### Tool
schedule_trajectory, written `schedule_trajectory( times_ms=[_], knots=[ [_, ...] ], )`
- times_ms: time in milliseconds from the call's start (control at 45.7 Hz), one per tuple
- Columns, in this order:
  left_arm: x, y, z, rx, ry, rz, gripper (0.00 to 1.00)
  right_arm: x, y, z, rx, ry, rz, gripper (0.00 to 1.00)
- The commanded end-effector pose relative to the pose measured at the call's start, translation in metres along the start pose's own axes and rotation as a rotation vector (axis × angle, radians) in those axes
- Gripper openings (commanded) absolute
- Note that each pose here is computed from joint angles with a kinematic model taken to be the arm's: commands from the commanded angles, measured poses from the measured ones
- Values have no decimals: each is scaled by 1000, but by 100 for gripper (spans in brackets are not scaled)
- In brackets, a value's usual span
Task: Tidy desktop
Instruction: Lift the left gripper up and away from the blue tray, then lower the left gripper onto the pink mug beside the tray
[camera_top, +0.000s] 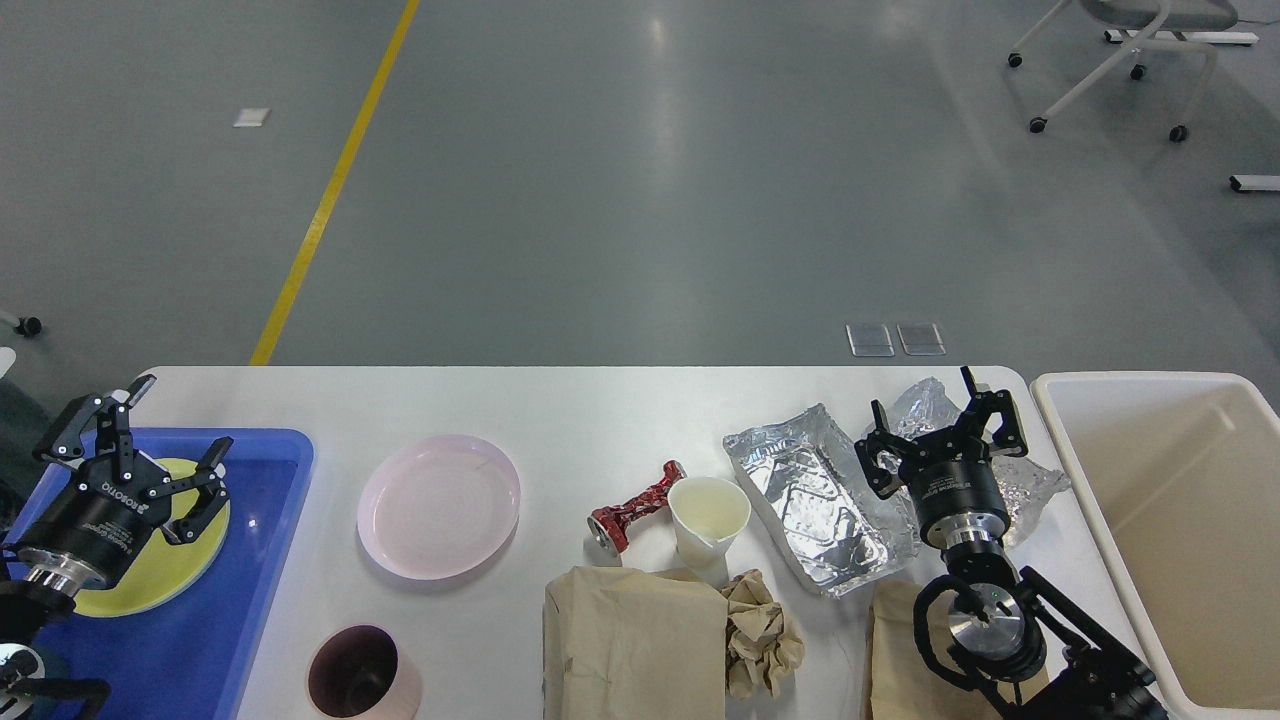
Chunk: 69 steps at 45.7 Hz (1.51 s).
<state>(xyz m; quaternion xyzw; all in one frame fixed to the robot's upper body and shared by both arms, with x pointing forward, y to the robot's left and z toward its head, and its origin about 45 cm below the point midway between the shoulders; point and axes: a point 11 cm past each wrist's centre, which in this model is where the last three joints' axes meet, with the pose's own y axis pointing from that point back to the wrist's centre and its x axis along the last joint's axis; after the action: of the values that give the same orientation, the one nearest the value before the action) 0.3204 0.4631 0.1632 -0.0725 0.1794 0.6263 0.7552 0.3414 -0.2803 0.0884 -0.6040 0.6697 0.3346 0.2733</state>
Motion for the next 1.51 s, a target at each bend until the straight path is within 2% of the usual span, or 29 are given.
schedule_trajectory(
  times_ms=[0, 131, 263, 503, 525, 700, 831, 941, 1072, 1160, 1313, 1488],
  knots=[
    [10, -2, 41, 42, -110, -15, 97, 0, 0, 0, 0, 1, -1, 100],
    [1, -23, 84, 112, -250, -71, 97, 0, 0, 0, 0, 0, 1, 100],
    [-9, -37, 107, 243, -404, -111, 97, 0, 0, 0, 0, 0, 0, 100],
    [-38, -60, 143, 527, -783, -211, 97, 0, 0, 0, 0, 0, 0, 100],
    [-45, -64, 151, 592, -858, -230, 97, 0, 0, -1, 1, 1, 0, 100],
    [-81, -78, 166, 845, -1094, -342, 97, 0, 0, 0, -1, 0, 1, 100],
    [-109, -91, 155, 994, -1248, -407, 97, 0, 0, -1, 1, 2, 2, 100],
    [-139, -91, 160, 1034, -1311, -458, 97, 0, 0, -1, 1, 1, 0, 100],
    [-197, -80, 158, 1115, -1381, -585, 97, 0, 0, 0, -1, 0, 1, 100],
    [-229, -75, 171, 1132, -1425, -630, 97, 0, 0, -1, 1, 2, 2, 100],
    [-281, -50, 190, 1186, -1371, -737, 97, 0, 0, 0, 0, 0, 1, 100],
    [-320, -19, 184, 1218, -1336, -759, 97, 0, 0, -1, 1, 1, 0, 100]
  ],
)
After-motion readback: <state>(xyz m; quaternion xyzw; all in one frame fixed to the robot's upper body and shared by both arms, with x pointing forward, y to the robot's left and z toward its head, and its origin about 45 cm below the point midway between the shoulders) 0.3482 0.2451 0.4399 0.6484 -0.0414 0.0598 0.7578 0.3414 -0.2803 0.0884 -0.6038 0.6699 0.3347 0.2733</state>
